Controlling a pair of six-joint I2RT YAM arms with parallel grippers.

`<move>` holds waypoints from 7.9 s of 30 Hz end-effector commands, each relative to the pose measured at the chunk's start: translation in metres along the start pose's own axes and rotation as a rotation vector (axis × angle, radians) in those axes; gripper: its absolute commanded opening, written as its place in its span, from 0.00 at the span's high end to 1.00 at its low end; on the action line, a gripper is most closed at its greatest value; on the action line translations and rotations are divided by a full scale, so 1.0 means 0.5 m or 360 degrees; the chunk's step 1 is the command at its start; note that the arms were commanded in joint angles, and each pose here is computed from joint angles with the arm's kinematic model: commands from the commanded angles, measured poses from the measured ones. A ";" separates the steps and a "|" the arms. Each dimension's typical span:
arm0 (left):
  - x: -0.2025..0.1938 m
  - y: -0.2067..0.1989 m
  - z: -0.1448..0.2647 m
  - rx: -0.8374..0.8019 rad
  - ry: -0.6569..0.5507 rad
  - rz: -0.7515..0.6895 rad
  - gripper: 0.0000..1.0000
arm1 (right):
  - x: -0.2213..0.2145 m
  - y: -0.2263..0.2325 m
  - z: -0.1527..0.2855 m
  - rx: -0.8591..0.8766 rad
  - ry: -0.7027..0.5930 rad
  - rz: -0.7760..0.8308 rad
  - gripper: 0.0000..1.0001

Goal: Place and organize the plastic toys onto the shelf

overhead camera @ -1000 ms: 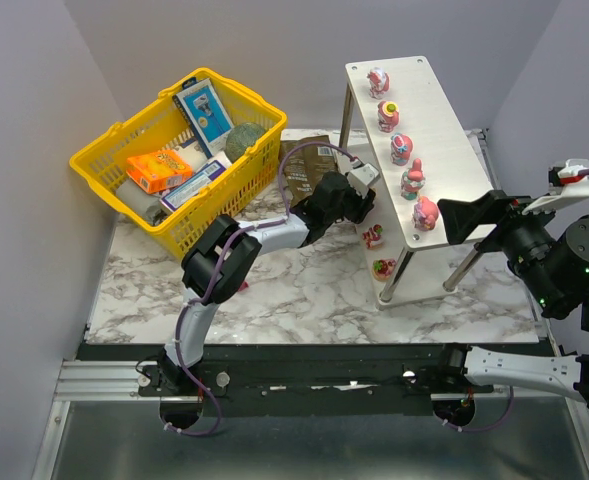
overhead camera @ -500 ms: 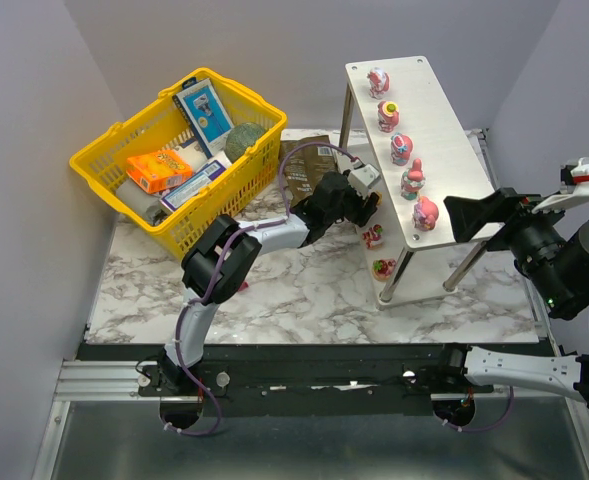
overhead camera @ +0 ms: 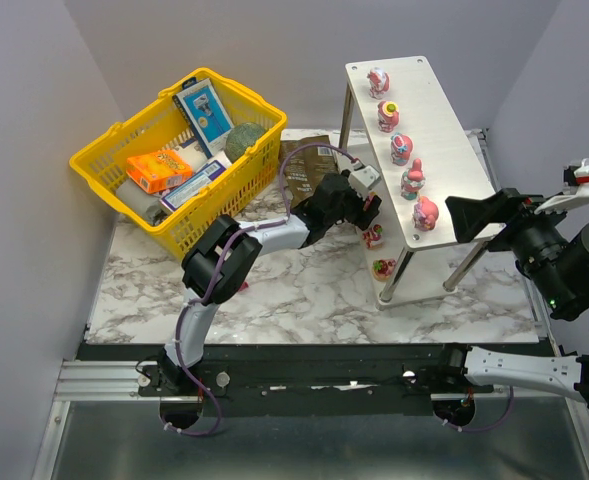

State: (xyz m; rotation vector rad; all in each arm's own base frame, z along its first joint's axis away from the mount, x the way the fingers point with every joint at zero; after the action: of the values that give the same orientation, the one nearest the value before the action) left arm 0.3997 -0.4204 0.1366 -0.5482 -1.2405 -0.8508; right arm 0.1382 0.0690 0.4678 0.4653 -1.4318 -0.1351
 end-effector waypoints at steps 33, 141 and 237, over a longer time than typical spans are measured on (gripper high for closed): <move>0.054 0.055 0.089 0.0130 -0.0116 0.0230 0.03 | -0.003 -0.019 0.006 -0.0051 -0.0008 -0.0026 0.03; -0.052 0.031 0.115 0.0155 0.0197 0.0490 0.23 | -0.002 -0.041 0.016 -0.0035 -0.0075 -0.0045 0.03; -0.055 -0.029 0.207 0.0242 0.0300 0.0493 0.17 | 0.001 -0.033 0.011 -0.0005 -0.0106 -0.0027 0.03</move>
State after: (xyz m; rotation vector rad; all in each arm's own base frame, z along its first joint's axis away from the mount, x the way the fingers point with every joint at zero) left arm 0.3228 -0.3626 0.1108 -0.5704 -0.9606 -0.6325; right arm 0.1366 0.0537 0.4610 0.4493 -1.4810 -0.1567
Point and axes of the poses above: each gripper's point midway between its finger pads, its own z axis back along the fingers, its own y axis along the line the jaws close on, x = y × z, the point moved 4 cm from there along z, back along the fingers, and after that the axes turned 6 degrees about -z, right-handed, at the moved point
